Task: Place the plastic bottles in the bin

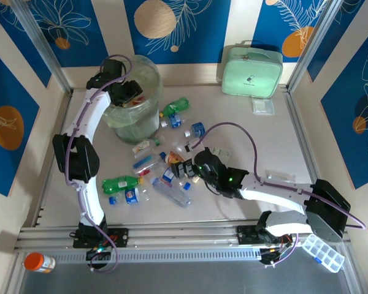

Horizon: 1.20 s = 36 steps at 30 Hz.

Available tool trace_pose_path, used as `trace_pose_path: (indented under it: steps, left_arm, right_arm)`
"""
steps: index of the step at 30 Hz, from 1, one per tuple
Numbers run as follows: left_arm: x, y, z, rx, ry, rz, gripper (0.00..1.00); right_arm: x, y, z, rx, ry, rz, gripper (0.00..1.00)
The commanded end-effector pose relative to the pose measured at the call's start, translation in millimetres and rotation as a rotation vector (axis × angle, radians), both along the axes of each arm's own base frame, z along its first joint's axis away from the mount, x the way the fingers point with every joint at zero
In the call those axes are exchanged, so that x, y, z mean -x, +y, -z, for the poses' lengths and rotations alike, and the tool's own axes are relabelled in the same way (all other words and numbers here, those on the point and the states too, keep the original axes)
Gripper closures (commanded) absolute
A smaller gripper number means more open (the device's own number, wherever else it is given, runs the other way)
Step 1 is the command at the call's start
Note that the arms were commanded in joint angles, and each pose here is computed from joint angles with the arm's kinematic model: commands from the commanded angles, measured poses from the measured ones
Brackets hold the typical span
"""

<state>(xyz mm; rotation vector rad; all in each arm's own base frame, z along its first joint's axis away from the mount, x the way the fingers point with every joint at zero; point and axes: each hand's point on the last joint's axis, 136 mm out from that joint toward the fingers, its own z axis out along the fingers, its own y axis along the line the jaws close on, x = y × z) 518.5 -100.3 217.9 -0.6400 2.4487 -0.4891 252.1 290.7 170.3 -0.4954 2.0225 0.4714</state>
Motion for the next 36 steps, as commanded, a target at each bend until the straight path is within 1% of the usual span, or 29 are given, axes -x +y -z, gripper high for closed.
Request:
trace_pose_path:
  steps: [1,7,11,16,21,23,27,30,33,36]
  left_arm:
    - [12.0,2.0,-45.6,0.030,-0.080,0.009,0.25]
    - [26.7,5.8,-84.8,0.018,-0.172,0.020,0.23]
    - [44.4,6.3,-100.5,0.007,-0.222,0.038,0.24]
    - [79.6,2.9,-120.8,-0.035,-0.285,0.064,0.25]
    - [131.3,3.4,-134.6,-0.045,-0.338,0.039,0.26]
    - [153.7,5.1,-134.4,-0.053,-0.357,0.026,0.26]
    - [201.5,8.9,-116.8,-0.028,-0.356,0.005,0.27]
    - [233.9,15.6,-104.1,-0.009,-0.355,-0.017,0.27]
    - [257.2,15.0,-94.8,0.019,-0.383,0.003,0.27]
    - [270.3,7.0,-75.0,0.046,-0.379,0.041,0.28]
  right_arm:
    - [-9.4,-8.1,-28.5,-0.011,-0.097,0.088,0.01]
    - [-1.4,2.0,-31.2,-0.025,-0.106,0.018,0.01]
    - [-5.4,2.8,-25.7,0.009,-0.093,0.038,0.02]
    - [-8.2,4.1,-20.0,0.034,-0.081,0.049,0.03]
    - [-4.7,10.2,-17.7,0.025,-0.067,0.010,0.03]
    - [-3.6,11.7,-17.5,0.024,-0.065,0.001,0.04]
    - [-0.9,14.5,-17.9,0.020,-0.057,-0.023,0.06]
    - [4.8,19.8,-18.6,-0.004,-0.047,-0.069,0.08]
    - [7.6,22.6,-20.1,-0.012,-0.049,-0.092,0.10]
    - [7.6,23.4,-17.4,-0.006,-0.044,-0.096,0.11]
